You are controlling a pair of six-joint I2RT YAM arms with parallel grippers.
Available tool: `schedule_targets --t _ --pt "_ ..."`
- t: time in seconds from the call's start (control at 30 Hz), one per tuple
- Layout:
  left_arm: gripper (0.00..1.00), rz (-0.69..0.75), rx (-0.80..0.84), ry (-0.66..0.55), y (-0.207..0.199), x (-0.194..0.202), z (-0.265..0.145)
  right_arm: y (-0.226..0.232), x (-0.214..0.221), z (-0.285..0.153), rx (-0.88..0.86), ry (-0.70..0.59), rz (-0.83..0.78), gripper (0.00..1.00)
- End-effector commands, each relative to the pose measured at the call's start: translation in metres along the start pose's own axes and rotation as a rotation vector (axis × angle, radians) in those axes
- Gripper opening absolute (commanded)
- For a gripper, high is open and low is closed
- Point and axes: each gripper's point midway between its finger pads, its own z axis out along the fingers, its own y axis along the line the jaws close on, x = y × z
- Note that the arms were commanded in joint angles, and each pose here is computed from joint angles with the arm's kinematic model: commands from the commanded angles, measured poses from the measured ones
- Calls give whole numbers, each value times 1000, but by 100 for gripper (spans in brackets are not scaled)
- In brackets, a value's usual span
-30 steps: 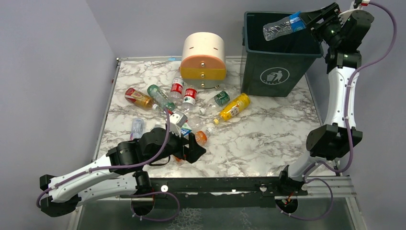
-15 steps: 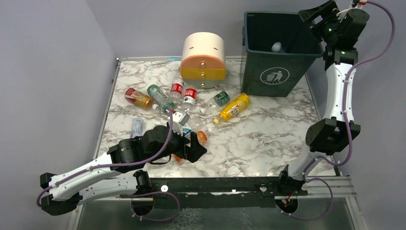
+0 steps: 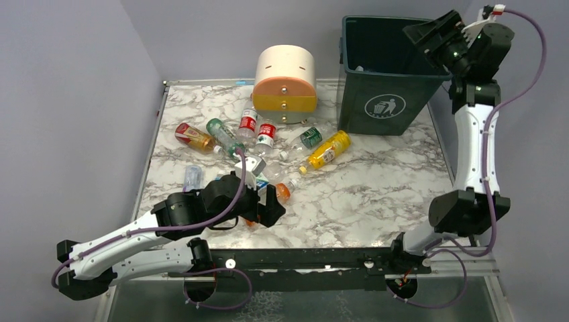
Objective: Put the plastic bottles in the bin
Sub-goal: Place the plastic bottle in the trash bin, then pick up the plastic bottle at the center of the board.
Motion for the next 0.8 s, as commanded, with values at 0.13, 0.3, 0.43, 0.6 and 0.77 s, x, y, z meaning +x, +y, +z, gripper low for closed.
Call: schedule_targets --t 0.13,0.3,0.43,0.6,0.77 --pt "99 24 -159 15 27 6 14 66 116 -56 -198 258 4 96" --pt "99 61 -272 70 49 25 35 62 165 -100 -203 369 10 96" --pt "99 90 -354 70 61 25 49 53 188 -132 -180 443 -7 96" --pt "99 89 -405 91 72 28 74 44 211 -157 -178 488 6 96" --pt "99 73 -433 112 90 37 92 35 227 -164 -175 524 32 96"
